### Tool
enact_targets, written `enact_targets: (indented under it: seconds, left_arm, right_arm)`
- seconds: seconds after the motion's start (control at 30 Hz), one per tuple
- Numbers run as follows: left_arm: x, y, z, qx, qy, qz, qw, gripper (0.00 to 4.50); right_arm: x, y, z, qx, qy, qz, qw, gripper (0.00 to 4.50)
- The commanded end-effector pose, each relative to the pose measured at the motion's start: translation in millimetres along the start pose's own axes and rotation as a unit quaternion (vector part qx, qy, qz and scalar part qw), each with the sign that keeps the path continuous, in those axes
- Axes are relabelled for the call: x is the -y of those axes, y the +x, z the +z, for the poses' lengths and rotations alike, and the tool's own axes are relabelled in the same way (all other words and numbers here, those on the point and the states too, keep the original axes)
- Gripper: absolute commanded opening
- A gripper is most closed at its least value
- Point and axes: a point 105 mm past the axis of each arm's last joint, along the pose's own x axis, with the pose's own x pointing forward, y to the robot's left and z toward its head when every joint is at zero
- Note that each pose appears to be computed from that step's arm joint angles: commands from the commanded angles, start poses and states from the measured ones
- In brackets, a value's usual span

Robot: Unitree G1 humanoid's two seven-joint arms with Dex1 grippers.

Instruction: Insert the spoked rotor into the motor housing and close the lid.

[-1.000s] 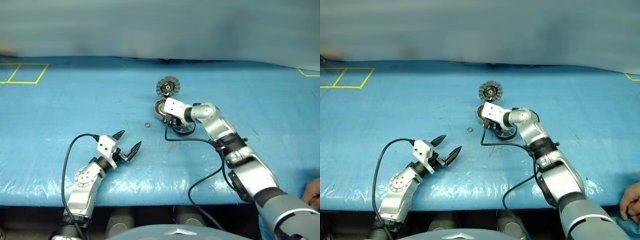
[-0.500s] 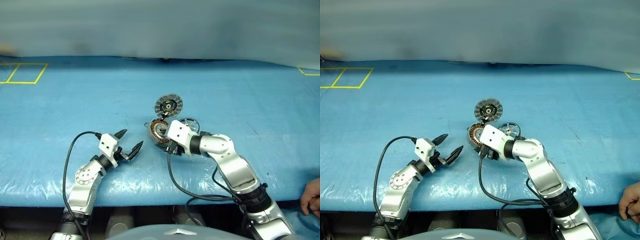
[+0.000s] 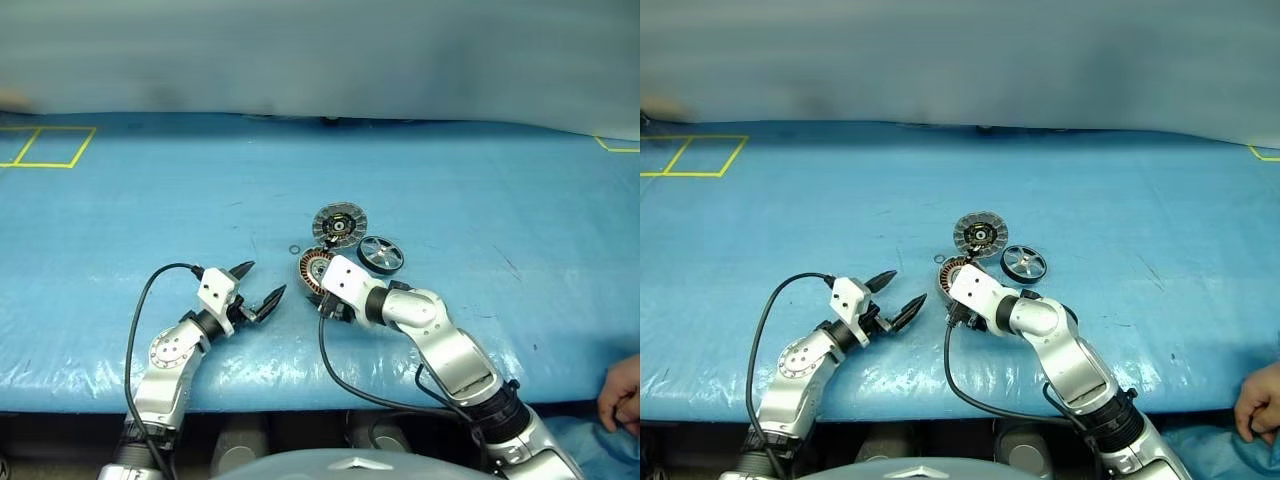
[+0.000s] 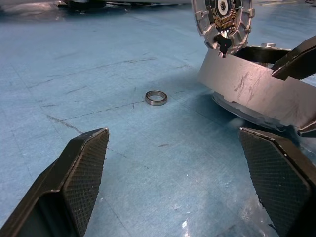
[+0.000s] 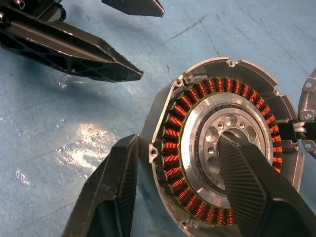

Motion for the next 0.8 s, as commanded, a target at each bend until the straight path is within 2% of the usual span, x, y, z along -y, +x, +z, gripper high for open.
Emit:
enact_targets:
  seconds: [0.03, 0.1, 0.13, 0.47, 0.63, 0.8]
  left_arm:
    - [-1, 0, 10, 0.014, 0.013, 0.0, 1.0, 4.5]
    - [-1, 0, 10, 0.013, 0.012, -0.001, 1.0, 4.5]
    - [-1, 1, 10, 0.013, 0.012, -0.002, 1.0, 4.5]
    - [2, 4, 9, 0.011, 0.01, -0.012, 1.0, 4.5]
    - [2, 5, 9, 0.011, 0.011, -0.016, 1.0, 4.5]
    - [1, 6, 10, 0.01, 0.013, -0.02, 1.0, 4.5]
  right_arm:
    - [-2, -3, 8, 0.013, -0.017, 0.009, 1.0, 3.71]
    - [-2, -4, 13, 0.023, -0.018, 0.008, 1.0, 4.4]
    - [-2, -6, 17, 0.034, -0.011, 0.006, 0.999, 4.48]
    - [11, -37, 63, 0.162, 0.094, 0.002, 0.982, 4.48]
    - [36, -47, 43, 0.14, 0.105, -0.058, 0.983, 4.48]
    - [41, -50, 23, 0.113, 0.116, -0.074, 0.984, 4.48]
